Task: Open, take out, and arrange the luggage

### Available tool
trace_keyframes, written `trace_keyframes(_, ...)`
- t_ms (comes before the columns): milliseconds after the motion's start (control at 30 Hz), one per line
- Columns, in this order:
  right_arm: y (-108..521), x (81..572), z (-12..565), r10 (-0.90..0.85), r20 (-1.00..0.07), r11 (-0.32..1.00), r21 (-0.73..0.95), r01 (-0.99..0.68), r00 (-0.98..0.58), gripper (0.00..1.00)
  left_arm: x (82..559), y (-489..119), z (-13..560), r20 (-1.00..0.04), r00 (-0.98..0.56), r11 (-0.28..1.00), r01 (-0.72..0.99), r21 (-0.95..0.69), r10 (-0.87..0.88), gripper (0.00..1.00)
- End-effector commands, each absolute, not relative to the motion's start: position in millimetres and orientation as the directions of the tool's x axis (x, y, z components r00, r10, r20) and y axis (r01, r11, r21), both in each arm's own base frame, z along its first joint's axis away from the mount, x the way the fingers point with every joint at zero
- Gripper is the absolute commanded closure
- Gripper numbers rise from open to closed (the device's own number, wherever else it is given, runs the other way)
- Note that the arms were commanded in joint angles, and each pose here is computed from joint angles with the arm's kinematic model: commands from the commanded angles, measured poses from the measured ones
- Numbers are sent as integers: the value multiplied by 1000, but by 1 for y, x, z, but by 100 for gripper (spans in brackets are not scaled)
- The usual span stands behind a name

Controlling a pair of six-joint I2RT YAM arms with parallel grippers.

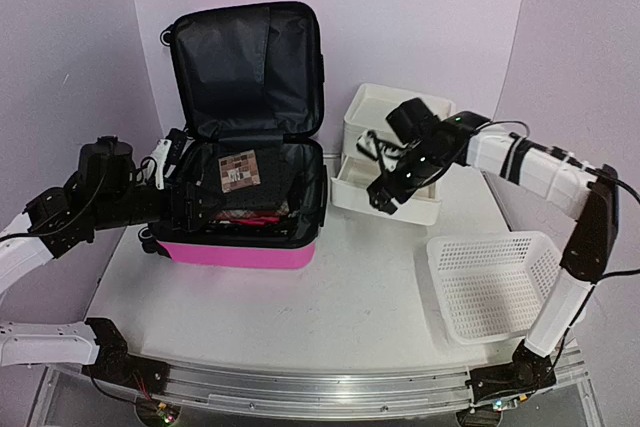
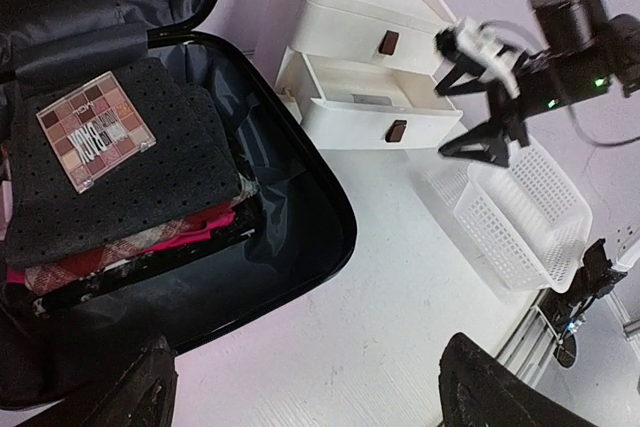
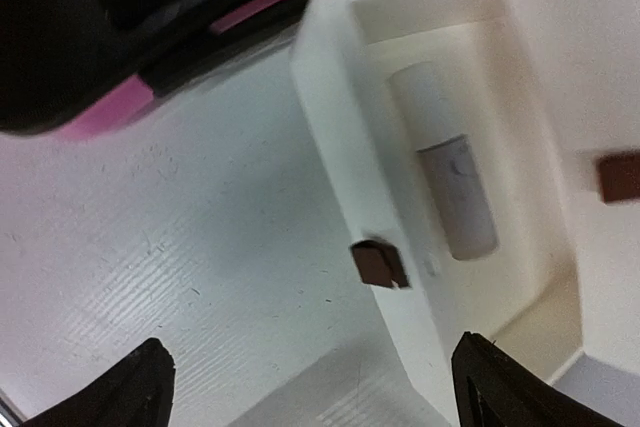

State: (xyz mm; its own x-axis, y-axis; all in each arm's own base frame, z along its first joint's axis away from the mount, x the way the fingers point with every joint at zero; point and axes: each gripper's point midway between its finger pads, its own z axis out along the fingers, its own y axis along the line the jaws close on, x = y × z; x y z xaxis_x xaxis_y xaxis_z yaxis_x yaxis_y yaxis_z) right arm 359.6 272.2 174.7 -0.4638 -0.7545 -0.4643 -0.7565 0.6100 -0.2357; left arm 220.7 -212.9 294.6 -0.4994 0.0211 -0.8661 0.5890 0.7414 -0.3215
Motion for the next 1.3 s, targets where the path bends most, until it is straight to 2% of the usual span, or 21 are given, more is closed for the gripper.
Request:
trace_keyframes(0, 192, 406, 276, -245, -721, 960, -87, -267, -649, 2, 224, -232, 297, -846, -533, 696, 608, -382, 2, 9)
trace_keyframes(100, 129, 432, 288, 25, -726, 999, 35, -1, -688, 2, 226, -249, 297, -817, -577, 648, 619, -444, -9, 9)
trace_keyframes(300, 83, 483, 300, 238, -720, 971, 164, 173, -652, 3, 228, -291, 269, -729, -685, 572, 598, -561, 1, 9)
trace_keyframes(367, 71, 499, 295, 277, -713, 960, 179, 215, -644, 8, 224, -307, 258, -728, -685, 583, 606, -541, 37, 9)
trace_keyframes(533, 71, 540, 275, 286, -688, 958, 201, 204, -667, 21, 205, -360, 237, -735, -661, 577, 661, -479, 147, 10)
trace_keyframes(633, 69, 547, 267, 287, -679, 958, 186, 220, -676, 38, 198, -393, 229, -754, -624, 574, 701, -423, 206, 13)
trace_keyframes(733, 72, 539, 260, 329, -645, 944, 222, 242, -690, 57, 209, -421, 215, -768, -599, 599, 708, -375, 227, 19)
trace_keyframes(800, 76, 532, 253, 360, -612, 933, 255, 255, -705, 70, 223, -444, 198, -780, -572, 602, 724, -336, 252, 28)
trace_keyframes(900, 78, 521, 246, 407, -571, 912, 292, 287, -713, 82, 253, -476, 183, -817, -509, 631, 735, -249, 271, 40)
trace_keyframes(1067, 80, 503, 250, 480, -520, 874, 348, 338, -706, 91, 303, -532, 170, -867, -412, 674, 728, -129, 279, 58)
trace_keyframes(1267, 76, 484, 258, 539, -490, 840, 374, 394, -685, 97, 350, -556, 155, -885, -409, 736, 666, -122, 224, 63)
